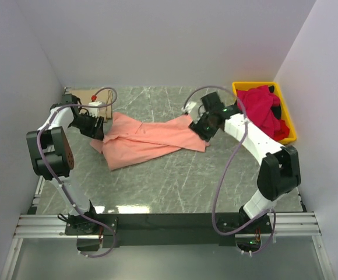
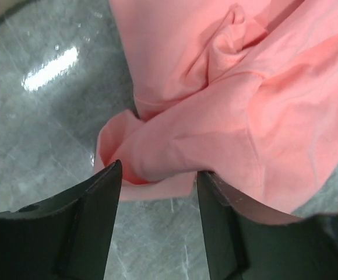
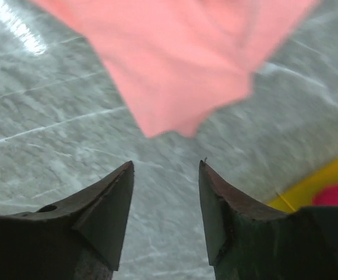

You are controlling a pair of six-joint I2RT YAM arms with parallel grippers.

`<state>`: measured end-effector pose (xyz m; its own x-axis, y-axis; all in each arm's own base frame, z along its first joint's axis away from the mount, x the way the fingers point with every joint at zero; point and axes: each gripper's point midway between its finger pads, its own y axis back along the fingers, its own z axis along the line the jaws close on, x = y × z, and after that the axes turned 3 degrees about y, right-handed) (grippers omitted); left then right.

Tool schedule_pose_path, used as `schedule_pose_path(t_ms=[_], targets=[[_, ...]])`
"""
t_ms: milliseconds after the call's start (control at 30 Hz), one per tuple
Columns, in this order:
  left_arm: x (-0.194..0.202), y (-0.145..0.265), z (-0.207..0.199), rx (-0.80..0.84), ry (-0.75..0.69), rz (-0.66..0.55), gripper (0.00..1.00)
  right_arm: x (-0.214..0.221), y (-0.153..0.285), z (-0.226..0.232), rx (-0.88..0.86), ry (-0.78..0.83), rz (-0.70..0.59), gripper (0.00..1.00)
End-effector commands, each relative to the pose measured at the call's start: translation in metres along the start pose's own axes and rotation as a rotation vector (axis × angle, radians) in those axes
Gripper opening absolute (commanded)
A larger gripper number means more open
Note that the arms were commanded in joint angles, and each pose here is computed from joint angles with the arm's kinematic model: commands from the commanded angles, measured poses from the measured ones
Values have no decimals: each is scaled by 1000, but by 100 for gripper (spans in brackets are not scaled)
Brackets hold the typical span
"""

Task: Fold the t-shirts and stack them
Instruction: Flatten the tshirt out

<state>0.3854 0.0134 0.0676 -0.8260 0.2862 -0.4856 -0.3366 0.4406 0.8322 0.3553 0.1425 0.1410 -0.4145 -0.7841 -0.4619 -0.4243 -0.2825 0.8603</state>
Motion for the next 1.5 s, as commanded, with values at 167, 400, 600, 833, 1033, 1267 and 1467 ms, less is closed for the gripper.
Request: schedule_pose_path(t_ms=[167, 400, 600, 833, 1033, 1267, 1467], targets=[[-7, 43, 9, -25, 84, -85, 68, 27, -71, 34, -11, 147, 131, 61], [1, 53, 18, -45, 128, -89, 78, 40, -94, 49, -42, 166, 168, 56], [10, 53, 15, -78, 81, -92, 76, 42, -84, 47, -18, 172, 161, 0], [40, 49, 16, -140, -64, -41, 76, 27, -50, 36, 4, 147, 120, 0], [12, 57, 21, -155, 29, -124, 73, 6, -24, 18, 31, 115, 66, 0], [7, 63, -23, 33, -135, -161, 62, 0, -10, 1, 32, 84, 54, 0], [1, 60, -47, -32, -267, -178, 72, 14, -13, 26, -98, 55, 101, 26]])
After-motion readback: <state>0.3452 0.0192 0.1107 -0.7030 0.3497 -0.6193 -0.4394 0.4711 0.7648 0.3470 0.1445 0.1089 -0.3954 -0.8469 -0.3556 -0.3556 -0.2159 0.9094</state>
